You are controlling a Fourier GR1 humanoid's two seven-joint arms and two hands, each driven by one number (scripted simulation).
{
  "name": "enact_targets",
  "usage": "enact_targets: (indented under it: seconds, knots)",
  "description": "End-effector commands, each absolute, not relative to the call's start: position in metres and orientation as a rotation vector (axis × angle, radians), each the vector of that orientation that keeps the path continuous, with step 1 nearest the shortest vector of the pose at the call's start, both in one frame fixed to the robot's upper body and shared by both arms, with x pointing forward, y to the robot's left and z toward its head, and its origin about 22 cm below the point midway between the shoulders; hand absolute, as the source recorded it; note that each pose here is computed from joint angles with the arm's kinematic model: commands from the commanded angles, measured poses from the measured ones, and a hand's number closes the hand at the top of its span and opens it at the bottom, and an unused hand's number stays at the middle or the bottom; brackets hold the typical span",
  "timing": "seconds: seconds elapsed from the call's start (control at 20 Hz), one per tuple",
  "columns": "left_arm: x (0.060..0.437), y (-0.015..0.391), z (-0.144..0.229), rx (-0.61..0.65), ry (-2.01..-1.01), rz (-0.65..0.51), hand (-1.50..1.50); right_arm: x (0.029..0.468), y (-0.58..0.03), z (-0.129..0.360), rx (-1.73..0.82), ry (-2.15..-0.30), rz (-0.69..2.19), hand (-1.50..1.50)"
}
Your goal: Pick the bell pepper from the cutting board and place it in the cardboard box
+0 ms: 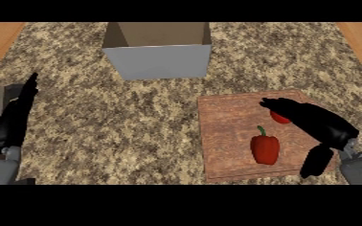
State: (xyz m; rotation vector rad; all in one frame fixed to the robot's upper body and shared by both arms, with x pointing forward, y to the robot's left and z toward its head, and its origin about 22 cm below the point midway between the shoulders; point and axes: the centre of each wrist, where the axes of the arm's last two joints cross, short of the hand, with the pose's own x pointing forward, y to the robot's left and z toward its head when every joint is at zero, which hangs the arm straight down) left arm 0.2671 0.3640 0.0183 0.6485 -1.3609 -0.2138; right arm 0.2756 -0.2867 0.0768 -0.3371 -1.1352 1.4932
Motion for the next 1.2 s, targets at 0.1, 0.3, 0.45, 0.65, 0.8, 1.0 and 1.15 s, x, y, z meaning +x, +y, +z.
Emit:
enact_targets:
  seconds: [0.1, 0.3, 0.45, 0.65, 0.8, 1.0, 1.15]
  knots:
    - [0.254, 0.354, 0.008, 0.66, -1.354, -0.218, 0.0, 0.29, -0.287, 0.089, -0.323, -1.117, 1.516, -1.5]
    - [0.256, 0.365, 0.005, 0.649, -1.367, -0.226, 0.0, 0.265, -0.277, 0.069, -0.31, -1.133, 1.501, -1.5]
    - [0.264, 0.382, 0.02, 0.655, -1.355, -0.207, 0.0, 0.279, -0.275, 0.064, -0.276, -1.158, 1.504, -1.5]
    - [0.253, 0.363, 0.018, 0.648, -1.373, -0.215, 0.0, 0.271, -0.249, 0.087, -0.235, -1.2, 1.534, -1.5]
    - [0.265, 0.365, 0.026, 0.649, -1.371, -0.211, 0.0, 0.266, -0.252, 0.095, -0.206, -1.242, 1.511, -1.5]
    - [0.27, 0.359, 0.008, 0.661, -1.351, -0.201, 0.0, 0.247, -0.243, 0.095, -0.214, -1.187, 1.535, -1.5]
    - [0.264, 0.364, 0.014, 0.663, -1.349, -0.205, 0.0, 0.235, -0.233, 0.067, -0.246, -1.1, 1.6, -1.5]
